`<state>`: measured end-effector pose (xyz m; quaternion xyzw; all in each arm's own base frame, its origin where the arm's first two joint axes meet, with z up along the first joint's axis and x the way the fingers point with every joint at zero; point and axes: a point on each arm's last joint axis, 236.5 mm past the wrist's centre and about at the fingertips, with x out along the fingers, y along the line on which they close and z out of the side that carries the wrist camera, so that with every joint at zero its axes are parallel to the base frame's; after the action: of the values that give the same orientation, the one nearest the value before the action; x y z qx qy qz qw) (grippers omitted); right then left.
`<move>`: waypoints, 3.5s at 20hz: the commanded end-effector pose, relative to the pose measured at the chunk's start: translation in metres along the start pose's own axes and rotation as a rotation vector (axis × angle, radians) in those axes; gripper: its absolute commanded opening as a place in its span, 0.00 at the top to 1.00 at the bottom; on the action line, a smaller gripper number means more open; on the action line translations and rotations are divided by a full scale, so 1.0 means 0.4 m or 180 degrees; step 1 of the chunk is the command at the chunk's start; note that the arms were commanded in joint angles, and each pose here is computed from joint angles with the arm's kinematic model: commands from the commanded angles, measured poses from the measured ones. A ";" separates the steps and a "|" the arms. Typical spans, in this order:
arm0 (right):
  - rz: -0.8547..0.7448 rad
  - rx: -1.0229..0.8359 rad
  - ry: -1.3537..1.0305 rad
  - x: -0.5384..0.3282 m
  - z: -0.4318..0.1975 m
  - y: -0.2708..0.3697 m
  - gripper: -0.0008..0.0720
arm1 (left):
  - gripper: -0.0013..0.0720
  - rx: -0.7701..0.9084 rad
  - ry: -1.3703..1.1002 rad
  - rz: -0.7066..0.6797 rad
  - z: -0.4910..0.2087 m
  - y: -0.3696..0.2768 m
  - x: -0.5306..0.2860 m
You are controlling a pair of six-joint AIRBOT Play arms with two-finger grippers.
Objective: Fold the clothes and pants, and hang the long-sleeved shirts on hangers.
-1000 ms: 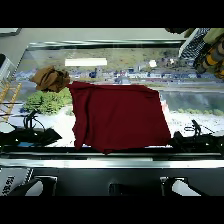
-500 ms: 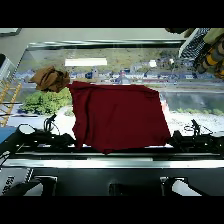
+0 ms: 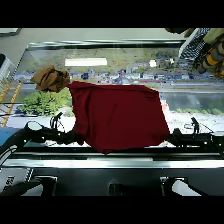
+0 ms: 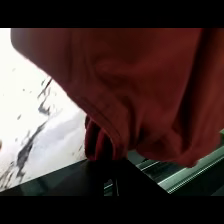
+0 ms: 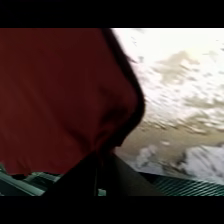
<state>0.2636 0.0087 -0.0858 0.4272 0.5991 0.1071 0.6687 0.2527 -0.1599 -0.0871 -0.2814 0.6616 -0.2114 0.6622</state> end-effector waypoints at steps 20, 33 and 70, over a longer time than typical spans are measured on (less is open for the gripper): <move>0.0032 -0.3172 -0.4337 -1.095 -0.266 1.109 0.95 | 0.96 0.1728 -0.4910 0.0275 -0.101 -0.781 -1.384; -0.0555 -0.1690 -0.1194 -0.348 0.448 0.692 0.95 | 0.96 0.0756 -0.1709 0.1119 0.525 -0.288 -0.575; -0.0545 -0.0086 0.0415 0.002 -0.079 -0.089 0.39 | 0.29 -0.0537 -0.0719 0.1212 0.250 0.169 -0.503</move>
<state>0.2284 -0.0026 -0.0978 0.3594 0.6777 0.0864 0.6357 0.3411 0.0310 0.0186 -0.2266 0.6401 0.0043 0.7341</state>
